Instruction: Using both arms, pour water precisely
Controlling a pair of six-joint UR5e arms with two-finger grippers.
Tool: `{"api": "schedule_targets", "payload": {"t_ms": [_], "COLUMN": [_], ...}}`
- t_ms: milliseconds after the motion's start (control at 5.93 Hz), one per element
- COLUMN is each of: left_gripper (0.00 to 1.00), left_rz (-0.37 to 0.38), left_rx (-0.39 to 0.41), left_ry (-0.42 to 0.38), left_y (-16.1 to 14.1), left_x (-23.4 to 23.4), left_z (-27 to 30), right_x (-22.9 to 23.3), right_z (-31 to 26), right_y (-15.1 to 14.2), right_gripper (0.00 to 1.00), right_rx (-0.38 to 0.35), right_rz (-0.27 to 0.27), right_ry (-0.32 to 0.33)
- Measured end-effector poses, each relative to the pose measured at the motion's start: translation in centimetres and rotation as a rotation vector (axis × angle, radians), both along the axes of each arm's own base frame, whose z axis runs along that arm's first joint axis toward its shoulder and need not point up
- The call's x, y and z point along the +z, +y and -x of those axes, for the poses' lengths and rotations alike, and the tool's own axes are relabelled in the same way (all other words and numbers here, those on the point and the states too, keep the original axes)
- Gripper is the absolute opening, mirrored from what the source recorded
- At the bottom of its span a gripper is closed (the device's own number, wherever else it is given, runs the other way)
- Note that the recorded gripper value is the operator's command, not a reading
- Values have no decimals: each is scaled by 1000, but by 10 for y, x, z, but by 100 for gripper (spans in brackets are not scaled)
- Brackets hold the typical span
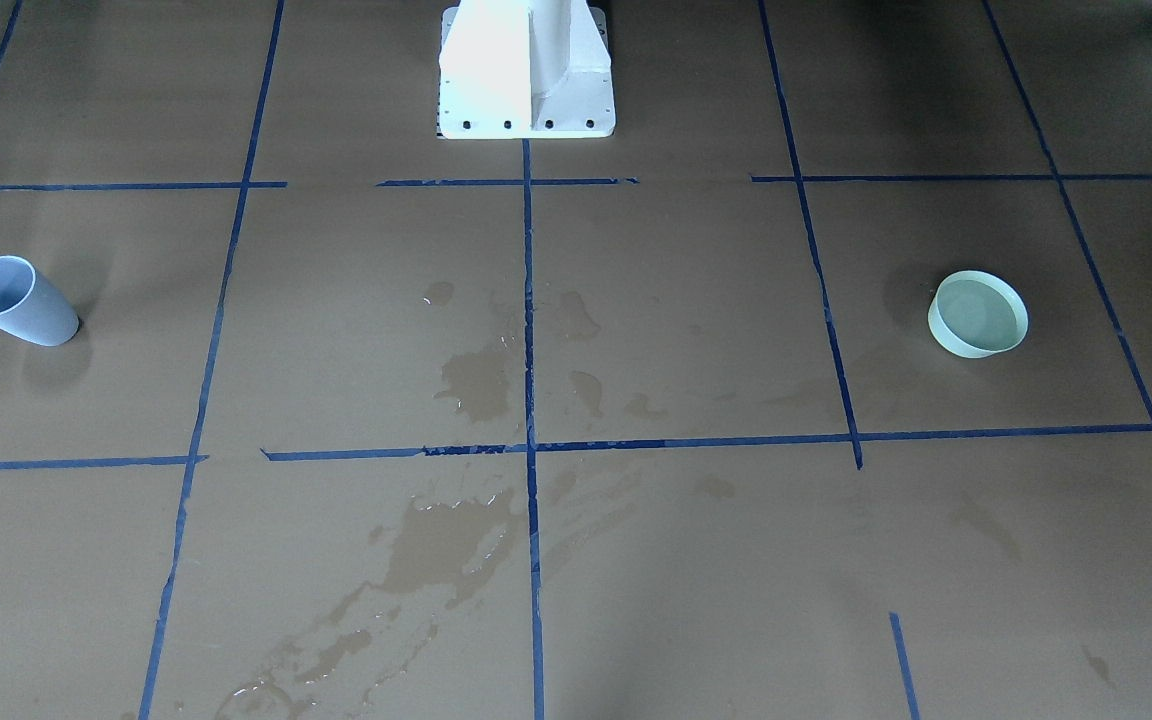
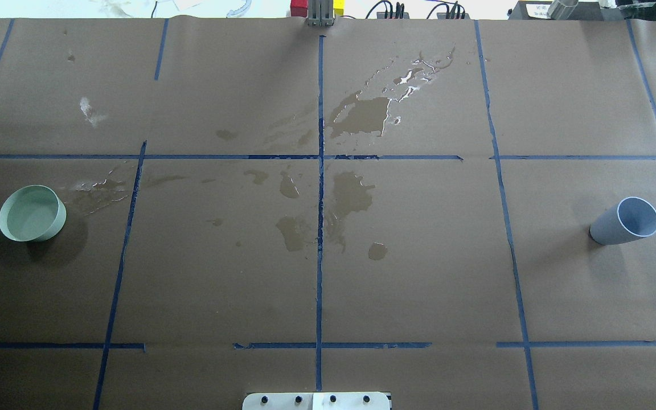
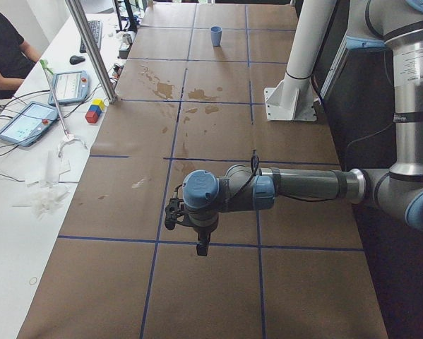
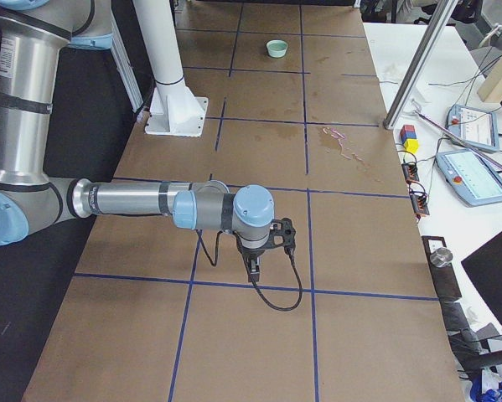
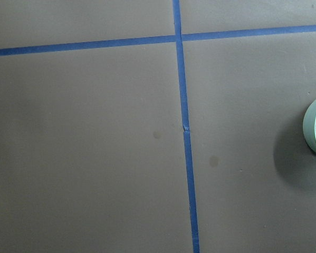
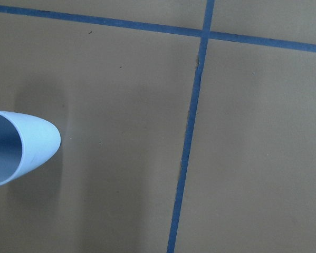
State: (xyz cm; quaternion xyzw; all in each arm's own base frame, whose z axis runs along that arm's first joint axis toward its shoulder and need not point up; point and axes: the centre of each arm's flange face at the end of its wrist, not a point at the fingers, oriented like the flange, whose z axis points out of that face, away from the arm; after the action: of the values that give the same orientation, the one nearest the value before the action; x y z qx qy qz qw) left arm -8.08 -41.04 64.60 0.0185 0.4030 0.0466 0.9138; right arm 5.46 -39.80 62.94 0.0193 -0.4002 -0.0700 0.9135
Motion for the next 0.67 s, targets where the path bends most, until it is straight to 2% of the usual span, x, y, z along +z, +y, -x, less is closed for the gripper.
{"api": "schedule_targets", "payload": {"t_ms": [674], "left_gripper": [100], "left_rz": [-22], "left_rx": [24], "left_ry": [0], "left_y": [-2], "left_x": [18], "left_z": [-9], "right_x": [1], "right_z": [4], "right_y": [-2], "right_gripper": [100], "right_rx": [-9], "right_rz": [-2], "right_ry": [-2]}}
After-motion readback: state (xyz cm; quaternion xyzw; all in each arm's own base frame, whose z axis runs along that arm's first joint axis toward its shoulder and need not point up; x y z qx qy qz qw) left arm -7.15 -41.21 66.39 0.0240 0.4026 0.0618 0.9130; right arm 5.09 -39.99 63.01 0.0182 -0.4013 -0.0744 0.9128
